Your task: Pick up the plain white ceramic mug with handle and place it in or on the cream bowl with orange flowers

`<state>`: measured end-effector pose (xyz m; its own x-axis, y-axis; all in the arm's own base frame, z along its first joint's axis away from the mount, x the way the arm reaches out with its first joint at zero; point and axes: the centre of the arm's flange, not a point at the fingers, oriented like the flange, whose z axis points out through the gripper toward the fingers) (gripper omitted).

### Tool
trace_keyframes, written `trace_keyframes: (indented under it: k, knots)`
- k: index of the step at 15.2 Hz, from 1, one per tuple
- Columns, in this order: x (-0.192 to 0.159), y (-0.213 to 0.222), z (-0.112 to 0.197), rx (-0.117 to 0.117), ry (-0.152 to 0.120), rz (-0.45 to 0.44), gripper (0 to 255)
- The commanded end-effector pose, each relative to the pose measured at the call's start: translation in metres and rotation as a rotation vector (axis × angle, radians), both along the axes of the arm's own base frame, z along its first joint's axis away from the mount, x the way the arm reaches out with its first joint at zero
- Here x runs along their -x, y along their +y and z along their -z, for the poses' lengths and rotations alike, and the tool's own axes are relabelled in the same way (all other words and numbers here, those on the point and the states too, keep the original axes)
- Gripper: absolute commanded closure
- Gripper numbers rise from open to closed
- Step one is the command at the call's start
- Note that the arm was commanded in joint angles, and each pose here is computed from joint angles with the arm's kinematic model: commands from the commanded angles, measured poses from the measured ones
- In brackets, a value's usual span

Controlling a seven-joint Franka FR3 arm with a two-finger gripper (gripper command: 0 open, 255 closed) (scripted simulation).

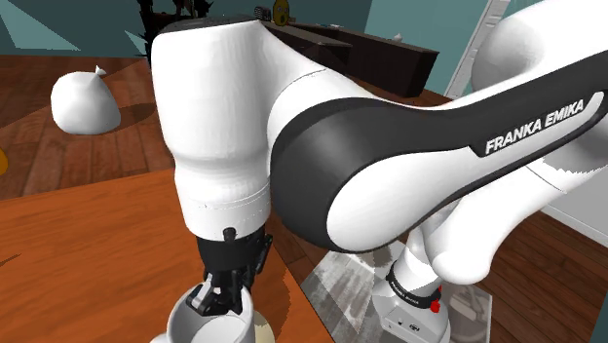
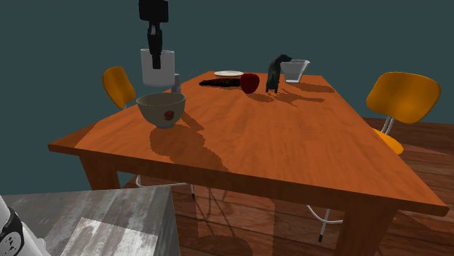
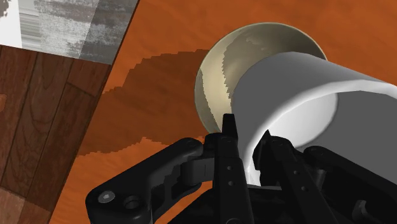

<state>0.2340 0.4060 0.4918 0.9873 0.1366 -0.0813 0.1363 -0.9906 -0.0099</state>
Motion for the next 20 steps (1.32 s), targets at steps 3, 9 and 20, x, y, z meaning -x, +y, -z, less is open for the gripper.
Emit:
trace_keyframes:
  k: [3, 9, 20]
  knots:
    - [-0.001, 0.000, 0.021, -0.001, -0.001, 0.000, 255]
    - [-0.001, 0.000, 0.044, -0.001, -0.001, 0.000, 255]
    - [-0.001, 0.000, 0.044, -0.001, -0.001, 0.000, 0]
